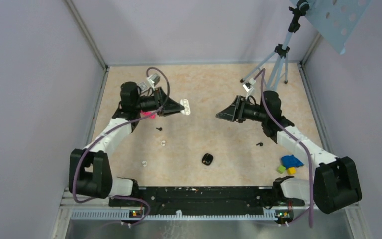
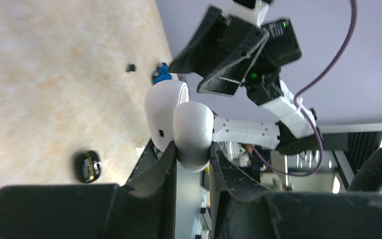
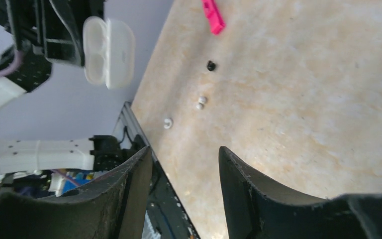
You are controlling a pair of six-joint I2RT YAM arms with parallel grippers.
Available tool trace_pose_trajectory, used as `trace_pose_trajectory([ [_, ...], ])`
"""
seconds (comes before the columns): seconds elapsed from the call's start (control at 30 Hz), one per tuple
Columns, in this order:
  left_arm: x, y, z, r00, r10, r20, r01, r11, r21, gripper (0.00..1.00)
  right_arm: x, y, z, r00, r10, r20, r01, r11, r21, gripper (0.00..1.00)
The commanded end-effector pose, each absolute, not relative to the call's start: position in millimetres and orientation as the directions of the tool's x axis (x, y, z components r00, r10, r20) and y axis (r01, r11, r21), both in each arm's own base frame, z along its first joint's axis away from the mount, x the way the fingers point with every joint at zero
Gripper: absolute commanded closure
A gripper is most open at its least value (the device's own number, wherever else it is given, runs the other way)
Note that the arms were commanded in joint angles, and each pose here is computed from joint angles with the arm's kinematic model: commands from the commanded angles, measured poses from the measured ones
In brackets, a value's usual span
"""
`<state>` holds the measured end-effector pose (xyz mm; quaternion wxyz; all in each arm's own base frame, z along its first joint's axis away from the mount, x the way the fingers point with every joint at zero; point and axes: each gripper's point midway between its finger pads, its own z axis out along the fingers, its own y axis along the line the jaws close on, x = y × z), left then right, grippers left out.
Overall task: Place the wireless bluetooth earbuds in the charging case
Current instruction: Pick up the left earbud from the center of the board.
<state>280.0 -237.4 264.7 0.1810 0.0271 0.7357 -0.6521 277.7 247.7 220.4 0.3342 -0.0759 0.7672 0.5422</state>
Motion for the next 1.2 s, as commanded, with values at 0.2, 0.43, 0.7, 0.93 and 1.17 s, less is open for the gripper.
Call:
trace_pose_trajectory([
  [0.2, 295, -119, 243, -0.848, -0.451, -0.278, 0.130, 0.332, -0.934, 1.00, 284, 232, 197, -0.699, 0.164, -0.696, -0.436, 0.673, 0.597, 0.49],
  [0.43, 306, -88, 233, -0.724, -0.615, -0.313, -0.016, 0.469, -0.883, 1.00, 247, 346, 177, -0.652, -0.077, -0.754, -0.580, 0.692, 0.430, 0.49],
  [0.7, 325, -53, 245, -0.593, -0.778, -0.208, -0.196, 0.390, -0.900, 1.00, 218, 458, 169, -0.471, -0.170, -0.865, -0.764, 0.569, 0.304, 0.53],
  [0.93, 348, -44, 302, -0.536, -0.797, -0.279, -0.100, 0.389, -0.916, 1.00, 188, 513, 144, -0.394, -0.143, -0.908, -0.846, 0.442, 0.298, 0.57],
  [1.17, 349, -40, 321, -0.507, -0.803, -0.313, -0.090, 0.410, -0.907, 1.00, 157, 541, 129, -0.222, -0.098, -0.970, -0.919, 0.354, 0.175, 0.56],
])
